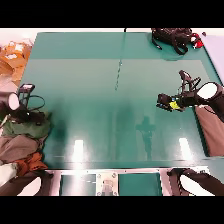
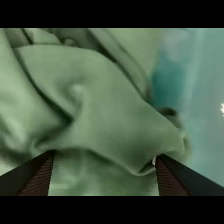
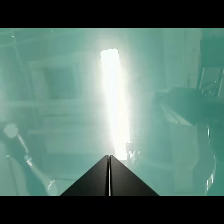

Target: Fold the shirts.

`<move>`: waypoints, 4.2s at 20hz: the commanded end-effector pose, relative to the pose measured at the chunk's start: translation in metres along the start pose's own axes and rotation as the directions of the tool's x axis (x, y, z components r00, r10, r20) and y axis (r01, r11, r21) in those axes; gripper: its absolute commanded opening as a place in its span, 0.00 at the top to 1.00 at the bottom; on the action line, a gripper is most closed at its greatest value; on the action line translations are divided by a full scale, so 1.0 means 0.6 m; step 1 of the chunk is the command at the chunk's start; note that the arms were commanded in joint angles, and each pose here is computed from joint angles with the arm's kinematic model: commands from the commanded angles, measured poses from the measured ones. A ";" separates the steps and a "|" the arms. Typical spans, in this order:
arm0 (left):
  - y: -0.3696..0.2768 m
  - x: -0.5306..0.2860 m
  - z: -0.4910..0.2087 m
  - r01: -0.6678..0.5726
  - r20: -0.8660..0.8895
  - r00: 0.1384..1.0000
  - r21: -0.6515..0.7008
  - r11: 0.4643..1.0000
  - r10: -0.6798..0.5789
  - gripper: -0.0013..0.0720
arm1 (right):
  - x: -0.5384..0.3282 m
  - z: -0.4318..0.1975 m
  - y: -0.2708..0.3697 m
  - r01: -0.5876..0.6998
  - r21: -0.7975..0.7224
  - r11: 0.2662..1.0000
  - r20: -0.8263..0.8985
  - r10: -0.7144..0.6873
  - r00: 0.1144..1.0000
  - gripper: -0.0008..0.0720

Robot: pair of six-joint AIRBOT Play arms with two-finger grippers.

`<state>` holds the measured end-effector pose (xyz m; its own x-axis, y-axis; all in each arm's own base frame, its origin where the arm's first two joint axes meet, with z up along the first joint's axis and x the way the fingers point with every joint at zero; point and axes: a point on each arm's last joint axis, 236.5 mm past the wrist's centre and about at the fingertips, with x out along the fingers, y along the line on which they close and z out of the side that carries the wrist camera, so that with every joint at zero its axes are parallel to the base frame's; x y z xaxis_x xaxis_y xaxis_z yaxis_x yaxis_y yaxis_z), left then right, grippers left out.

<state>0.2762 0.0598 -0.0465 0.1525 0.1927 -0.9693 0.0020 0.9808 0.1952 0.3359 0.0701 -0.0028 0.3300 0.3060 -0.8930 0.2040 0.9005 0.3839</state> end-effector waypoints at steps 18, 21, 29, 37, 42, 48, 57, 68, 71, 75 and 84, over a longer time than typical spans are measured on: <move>-0.558 -0.367 0.155 0.317 0.275 0.710 0.697 0.643 -0.648 0.95 | 0.000 0.009 0.008 -0.020 0.010 1.000 0.023 0.020 1.000 0.95; -0.607 -0.289 0.142 0.410 0.155 0.746 0.660 0.630 -0.648 0.08 | -0.001 0.007 0.006 -0.018 0.011 1.000 0.018 0.017 1.000 0.88; -0.416 -0.189 0.083 0.580 -0.175 0.814 0.287 0.762 -0.554 0.00 | 0.009 0.026 -0.036 -0.046 0.062 0.997 -0.014 0.047 0.999 0.40; -0.579 -0.063 -0.095 0.734 -0.261 0.664 0.050 0.677 -0.701 0.00 | 0.147 -0.112 0.088 -0.279 -0.012 0.960 -0.387 0.253 0.887 0.40; -0.625 -0.052 -0.061 0.749 -0.129 0.658 0.017 0.662 -0.742 0.02 | 0.180 -0.108 0.129 -0.349 0.035 0.937 -0.363 0.337 0.869 0.51; -0.617 -0.034 -0.100 0.747 -0.250 0.657 0.083 0.660 -0.712 0.95 | 0.177 -0.100 0.134 -0.376 -0.011 0.927 -0.353 0.348 0.869 0.96; -0.349 -0.240 0.121 0.612 0.209 0.747 0.153 0.776 -0.631 0.95 | 0.039 0.005 0.115 -0.460 -0.005 0.888 -0.255 0.444 0.859 0.96; -0.339 -0.362 0.131 0.680 0.241 0.647 0.249 0.690 -0.724 0.95 | -0.080 -0.039 0.183 -0.503 -0.149 0.851 -0.175 0.478 0.861 0.96; -0.367 -0.250 0.060 0.723 0.092 0.667 0.161 0.672 -0.740 0.95 | 0.014 -0.120 0.160 -0.456 -0.071 0.887 -0.235 0.430 0.872 0.96; -0.372 -0.133 -0.018 0.709 -0.017 0.704 0.074 0.701 -0.710 0.95 | 0.092 -0.150 0.104 -0.355 -0.008 0.935 -0.191 0.347 0.918 0.34; -0.361 -0.108 -0.007 0.674 0.030 0.735 0.074 0.735 -0.677 0.95 | 0.124 -0.076 0.006 -0.275 0.129 0.953 -0.117 0.290 0.950 0.24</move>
<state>0.2585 -0.1673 -0.0238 0.1221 -0.5313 -0.8383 0.1804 0.8425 -0.5077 0.3177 0.1133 -0.0574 0.2874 0.6005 -0.7462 0.1884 0.7284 0.6588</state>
